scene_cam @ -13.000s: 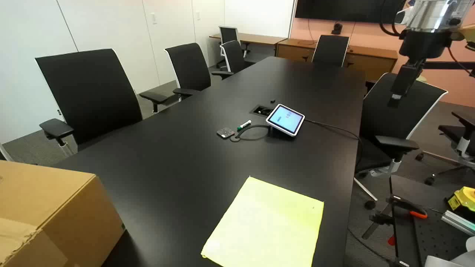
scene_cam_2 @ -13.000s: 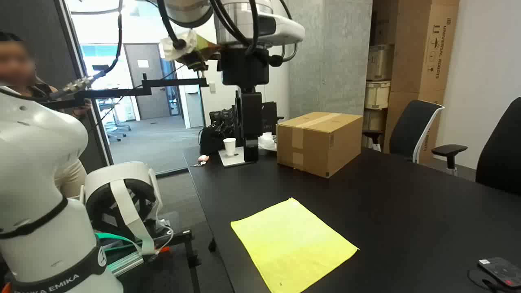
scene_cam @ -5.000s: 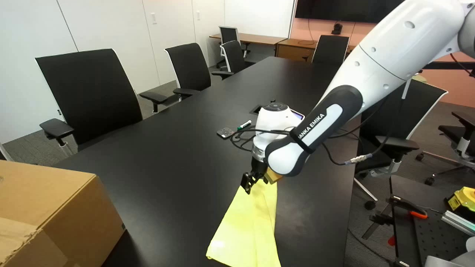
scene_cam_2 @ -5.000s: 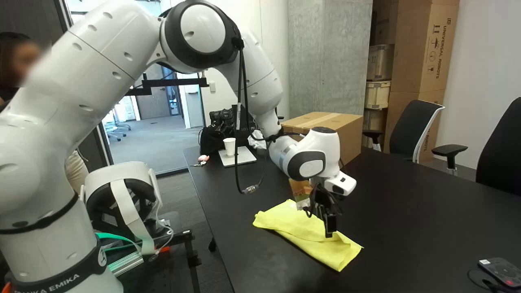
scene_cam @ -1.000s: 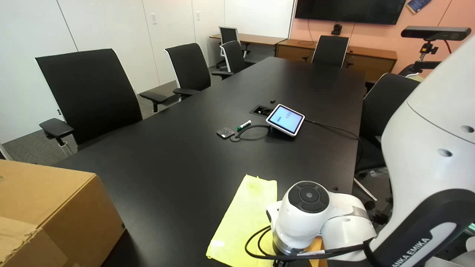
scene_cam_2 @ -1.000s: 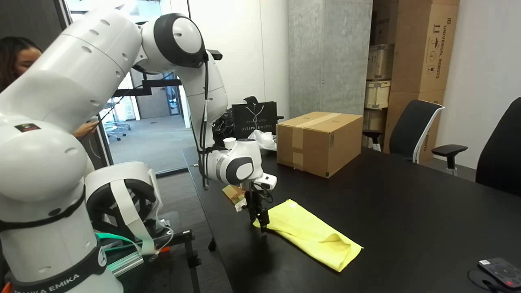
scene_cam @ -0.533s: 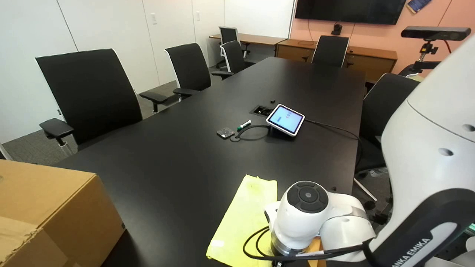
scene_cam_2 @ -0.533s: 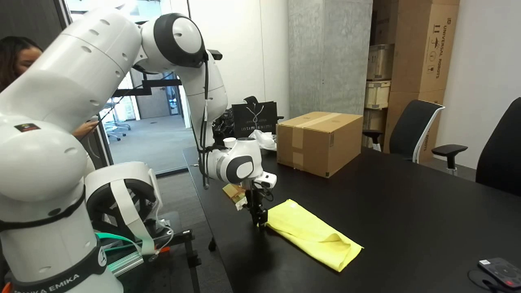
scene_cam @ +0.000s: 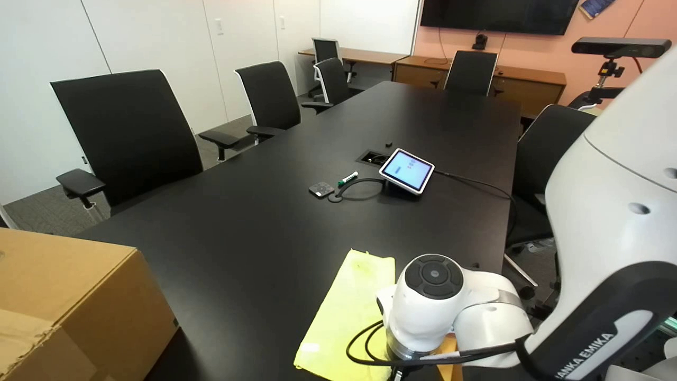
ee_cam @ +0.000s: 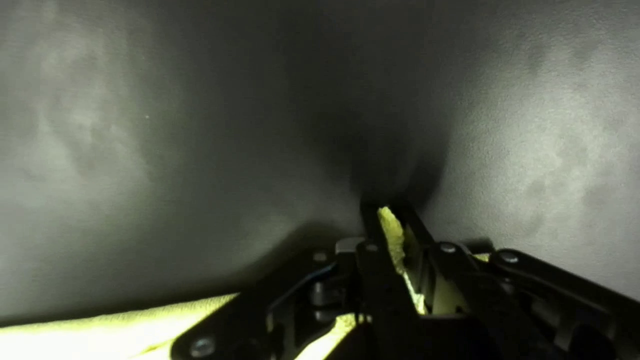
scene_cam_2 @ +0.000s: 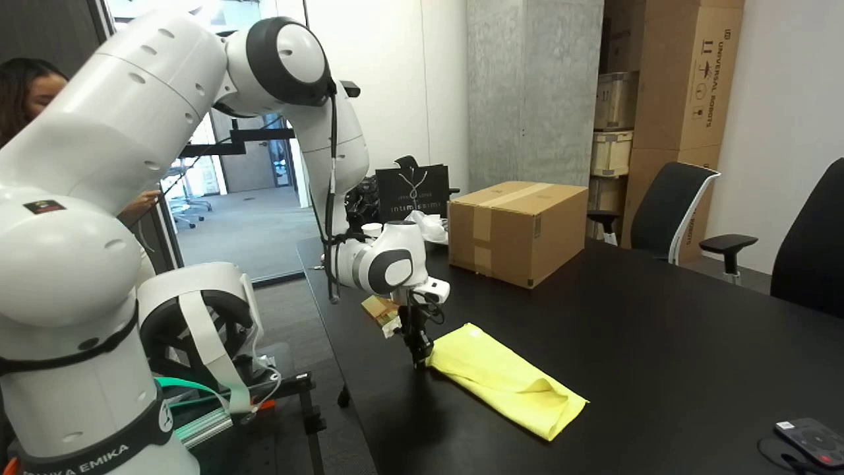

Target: Fold the towel on the table.

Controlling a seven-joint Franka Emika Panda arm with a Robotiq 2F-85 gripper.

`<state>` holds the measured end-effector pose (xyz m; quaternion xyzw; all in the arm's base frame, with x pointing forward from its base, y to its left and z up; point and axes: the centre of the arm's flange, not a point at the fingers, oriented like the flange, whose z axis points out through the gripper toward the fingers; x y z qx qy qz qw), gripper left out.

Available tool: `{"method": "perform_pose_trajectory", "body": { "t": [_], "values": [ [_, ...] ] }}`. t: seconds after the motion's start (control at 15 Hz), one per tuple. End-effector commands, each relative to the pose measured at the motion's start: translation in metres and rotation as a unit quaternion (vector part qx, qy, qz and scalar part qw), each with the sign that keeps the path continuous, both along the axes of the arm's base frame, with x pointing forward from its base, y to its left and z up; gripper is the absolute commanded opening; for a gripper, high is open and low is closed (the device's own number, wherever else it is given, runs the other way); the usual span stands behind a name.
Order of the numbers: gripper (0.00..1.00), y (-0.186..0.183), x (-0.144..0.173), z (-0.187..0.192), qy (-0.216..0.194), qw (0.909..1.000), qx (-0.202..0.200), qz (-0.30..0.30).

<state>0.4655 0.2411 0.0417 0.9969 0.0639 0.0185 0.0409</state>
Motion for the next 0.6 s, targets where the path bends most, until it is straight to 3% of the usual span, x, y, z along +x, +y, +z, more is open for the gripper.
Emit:
{"method": "perform_pose_trajectory", "body": {
  "t": [0.0,0.53],
  "values": [
    [0.19,-0.001,0.002,0.014,0.005,0.9999,-0.016,-0.002],
    [0.19,0.009,0.032,0.059,-0.063,0.9973,-0.037,-0.005]
  ]
}}
